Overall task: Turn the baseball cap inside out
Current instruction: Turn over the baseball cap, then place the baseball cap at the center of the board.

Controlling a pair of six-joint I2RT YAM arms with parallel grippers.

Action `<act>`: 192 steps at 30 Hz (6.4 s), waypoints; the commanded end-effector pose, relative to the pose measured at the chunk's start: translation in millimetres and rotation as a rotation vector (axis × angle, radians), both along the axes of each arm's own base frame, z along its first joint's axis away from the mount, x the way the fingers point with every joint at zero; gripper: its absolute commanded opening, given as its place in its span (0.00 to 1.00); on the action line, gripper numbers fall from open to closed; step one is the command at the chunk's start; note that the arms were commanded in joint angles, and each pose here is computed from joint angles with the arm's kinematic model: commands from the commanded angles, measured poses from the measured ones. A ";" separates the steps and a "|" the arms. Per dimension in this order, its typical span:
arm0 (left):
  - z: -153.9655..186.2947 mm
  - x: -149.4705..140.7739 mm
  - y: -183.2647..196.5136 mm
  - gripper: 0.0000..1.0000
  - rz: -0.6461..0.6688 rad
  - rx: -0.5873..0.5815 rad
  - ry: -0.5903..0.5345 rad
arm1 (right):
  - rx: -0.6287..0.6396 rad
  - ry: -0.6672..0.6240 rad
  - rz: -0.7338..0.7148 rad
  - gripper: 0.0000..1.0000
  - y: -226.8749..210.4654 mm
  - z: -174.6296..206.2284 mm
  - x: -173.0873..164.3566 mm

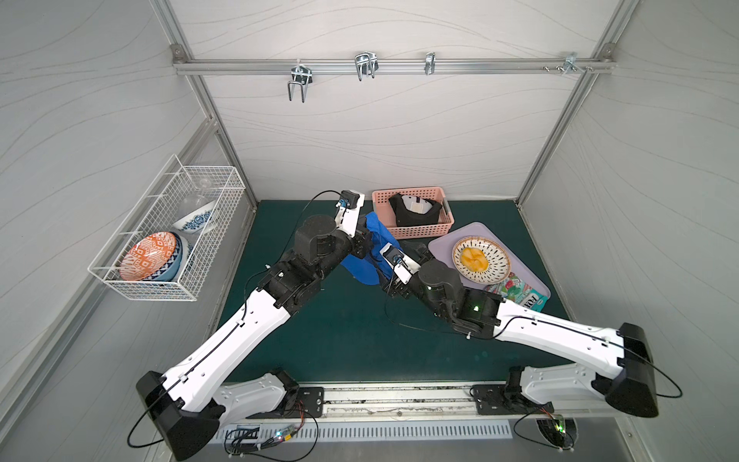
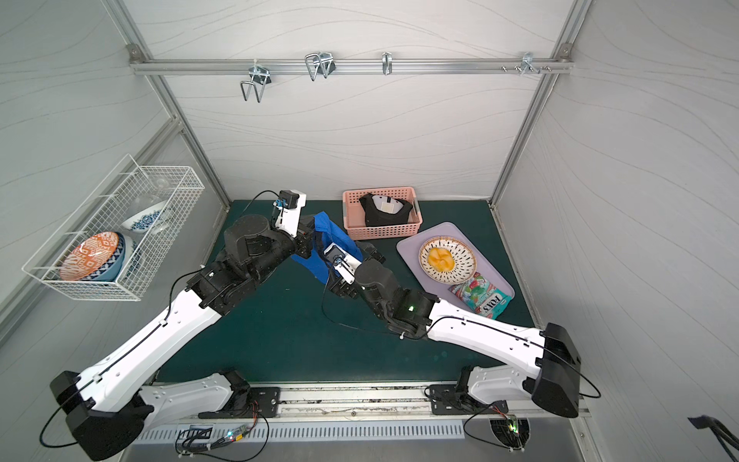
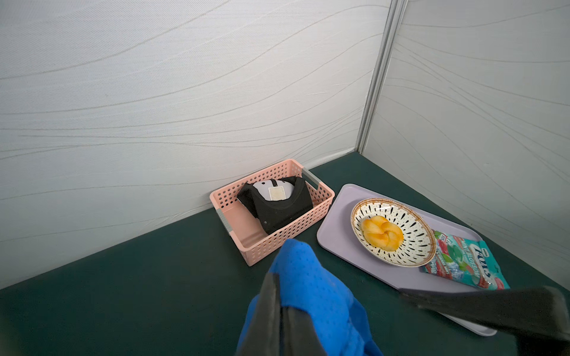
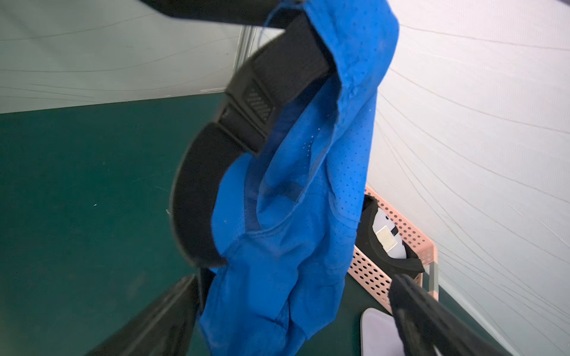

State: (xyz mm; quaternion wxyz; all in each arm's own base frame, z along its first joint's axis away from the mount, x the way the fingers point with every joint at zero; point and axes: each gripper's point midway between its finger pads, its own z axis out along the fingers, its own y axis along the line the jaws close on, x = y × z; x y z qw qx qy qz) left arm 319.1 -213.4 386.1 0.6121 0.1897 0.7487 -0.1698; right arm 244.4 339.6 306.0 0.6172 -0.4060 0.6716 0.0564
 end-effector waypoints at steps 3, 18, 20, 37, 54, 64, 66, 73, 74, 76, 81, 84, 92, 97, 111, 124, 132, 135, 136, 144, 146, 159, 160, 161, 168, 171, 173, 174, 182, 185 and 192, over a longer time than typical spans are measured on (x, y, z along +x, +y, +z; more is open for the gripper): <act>41.3 -14.2 6.6 0.00 -0.013 -0.108 -0.043 | 0.027 -0.092 -0.031 0.99 -1.9 26.4 17.0; 45.8 -16.5 10.7 0.00 0.010 -0.182 -0.010 | -0.035 -0.156 -0.085 0.82 1.5 19.3 27.3; 39.1 -17.9 12.0 0.00 0.012 -0.168 0.005 | -0.004 -0.156 -0.127 0.34 -6.2 28.9 35.3; -49.3 -43.8 12.5 0.81 -0.199 -0.280 0.102 | 0.375 0.044 -0.216 0.00 -81.2 103.6 62.8; -97.2 -67.3 -48.9 1.00 -0.518 -0.352 0.090 | 0.660 0.156 -0.280 0.00 -117.7 154.8 62.5; -109.9 -46.2 -71.7 1.00 -0.475 -0.380 0.066 | 0.787 0.261 -0.224 0.00 -109.9 166.2 53.1; -112.9 -39.6 -76.6 0.99 -0.473 -0.390 0.064 | 0.783 0.265 -0.229 0.00 -110.9 165.6 52.8; -111.4 -37.4 -106.3 0.98 -0.533 -0.430 0.064 | 0.788 0.255 -0.267 0.00 -119.0 169.2 53.6; -113.0 -39.2 -109.8 0.99 -0.539 -0.430 0.069 | 0.791 0.252 -0.270 0.00 -119.6 170.0 53.7; -115.1 -41.9 -115.0 1.00 -0.551 -0.435 0.075 | 0.797 0.249 -0.275 0.00 -120.9 171.4 54.2; -114.0 -54.4 -125.5 1.00 -0.612 -0.468 0.104 | 0.811 0.244 -0.293 0.00 -122.6 170.8 56.7; -122.9 -53.9 -127.1 0.85 -0.592 -0.454 0.127 | 0.826 0.251 -0.290 0.00 -122.3 171.2 56.6; -113.8 -21.1 -118.6 0.20 -0.398 -0.469 0.055 | 0.881 0.306 -0.281 0.00 -122.8 164.1 50.6; -114.7 -13.7 -119.2 0.05 -0.367 -0.503 0.064 | 0.876 0.323 -0.297 0.00 -125.8 157.0 48.5; -145.0 21.0 -47.5 0.00 0.101 -0.273 0.116 | 0.831 0.328 -0.263 0.11 -131.5 129.6 31.8; -98.7 28.7 48.8 0.00 0.137 0.130 -0.132 | 0.634 0.568 -0.032 0.99 -125.3 32.6 -34.1; -128.3 11.6 47.6 0.00 0.039 0.287 -0.142 | 0.667 0.630 -0.139 0.99 -137.4 -6.4 -17.1; -146.0 3.0 33.2 0.00 -0.051 0.294 -0.116 | 0.674 0.637 -0.198 0.99 -146.1 -17.3 -7.6; -150.0 0.6 26.8 0.00 -0.077 0.297 -0.117 | 0.678 0.640 -0.217 0.99 -149.4 -20.8 -4.9; -185.3 -4.8 -34.0 0.00 -0.194 0.360 -0.126 | 0.761 0.705 -0.334 0.99 -171.3 -51.4 10.0; -185.4 -3.7 -50.8 0.00 -0.219 0.335 -0.131 | 0.779 0.721 -0.355 0.99 -174.4 -57.8 13.0; -245.0 59.5 37.0 0.00 0.018 0.508 -0.090 | 0.703 0.778 -0.330 0.99 -165.3 -79.8 16.5; -247.2 60.3 42.5 0.00 0.011 0.515 -0.086 | 0.694 0.785 -0.322 0.99 -163.5 -81.7 16.1; -251.2 59.7 46.1 0.00 -0.006 0.525 -0.081 | 0.684 0.794 -0.316 0.99 -161.6 -85.0 16.1; -310.7 45.3 63.3 0.00 -0.096 0.758 0.019 | 0.644 0.853 -0.286 0.99 -152.5 -103.2 12.5; -313.6 47.7 77.4 0.00 -0.081 0.821 0.028 | 0.617 0.872 -0.280 0.99 -149.9 -111.3 10.2; -312.5 49.4 86.2 0.00 -0.073 0.848 0.038 | 0.590 0.880 -0.265 0.99 -146.2 -115.8 8.8; -312.7 49.6 90.6 0.00 -0.069 0.856 0.047 | 0.569 0.886 -0.258 0.99 -143.5 -120.1 7.8; -332.4 40.1 130.0 0.23 -0.040 0.922 0.181 | 0.444 0.899 -0.155 0.99 -93.8 -146.9 11.1; -330.8 33.9 133.8 0.68 -0.046 0.911 0.204 | 0.430 0.910 -0.134 0.99 -78.5 -154.0 17.2; -328.6 -9.2 140.4 1.00 -0.144 0.941 0.337 | 0.382 0.918 -0.096 0.99 -62.8 -164.9 26.3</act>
